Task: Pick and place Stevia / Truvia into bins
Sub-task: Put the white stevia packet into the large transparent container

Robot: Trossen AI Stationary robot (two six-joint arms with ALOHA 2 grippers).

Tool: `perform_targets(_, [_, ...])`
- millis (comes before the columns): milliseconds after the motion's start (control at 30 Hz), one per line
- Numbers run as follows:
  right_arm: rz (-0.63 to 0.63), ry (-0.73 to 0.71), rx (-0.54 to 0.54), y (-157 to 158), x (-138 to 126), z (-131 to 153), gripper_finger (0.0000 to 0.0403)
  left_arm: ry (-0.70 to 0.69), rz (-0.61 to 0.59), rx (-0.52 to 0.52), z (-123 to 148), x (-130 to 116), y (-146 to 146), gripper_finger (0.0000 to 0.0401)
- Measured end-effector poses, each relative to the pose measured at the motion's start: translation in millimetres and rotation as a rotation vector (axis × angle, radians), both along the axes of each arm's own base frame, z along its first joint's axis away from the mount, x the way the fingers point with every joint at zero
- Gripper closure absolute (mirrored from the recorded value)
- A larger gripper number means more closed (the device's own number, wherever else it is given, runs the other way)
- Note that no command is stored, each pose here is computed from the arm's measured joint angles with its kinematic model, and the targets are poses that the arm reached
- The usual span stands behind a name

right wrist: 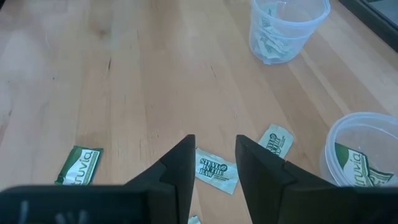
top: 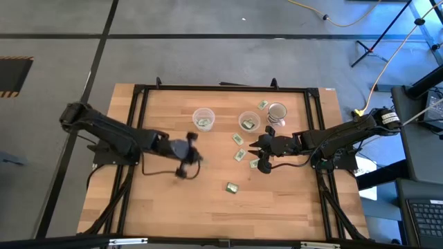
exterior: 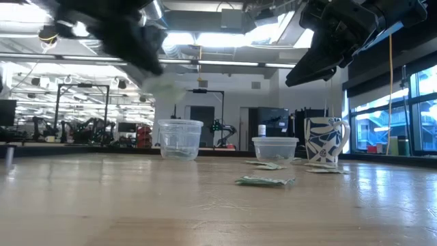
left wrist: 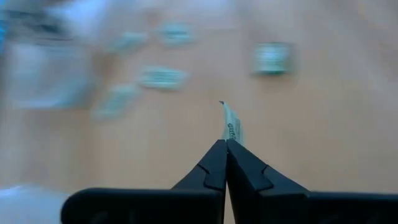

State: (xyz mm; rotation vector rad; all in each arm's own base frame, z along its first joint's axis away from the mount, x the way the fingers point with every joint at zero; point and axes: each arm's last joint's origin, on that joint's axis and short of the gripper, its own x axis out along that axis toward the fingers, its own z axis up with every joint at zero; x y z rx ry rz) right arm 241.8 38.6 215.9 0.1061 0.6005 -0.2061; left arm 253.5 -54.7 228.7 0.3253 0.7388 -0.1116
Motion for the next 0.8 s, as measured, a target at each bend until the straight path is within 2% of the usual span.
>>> perform_targets(133, [0.0,-0.001,0.0,0,0,0,0.0285,-0.09,0.207,0.233,16,-3,28,0.0399])
perform_targets(233, [0.0,0.0,0.0,0,0,0,0.0285,-0.091,0.337,0.347,19,-3,48,0.0399])
perform_targets(533, [0.001,0.0,-0.001,0,0,0,0.0285,0.011,0.46,0.376,3,6,100,0.04])
perform_targets(800, [0.001,0.0,-0.001,0,0,0,0.0285,0.124,0.494,0.35,-26,15,125,0.04])
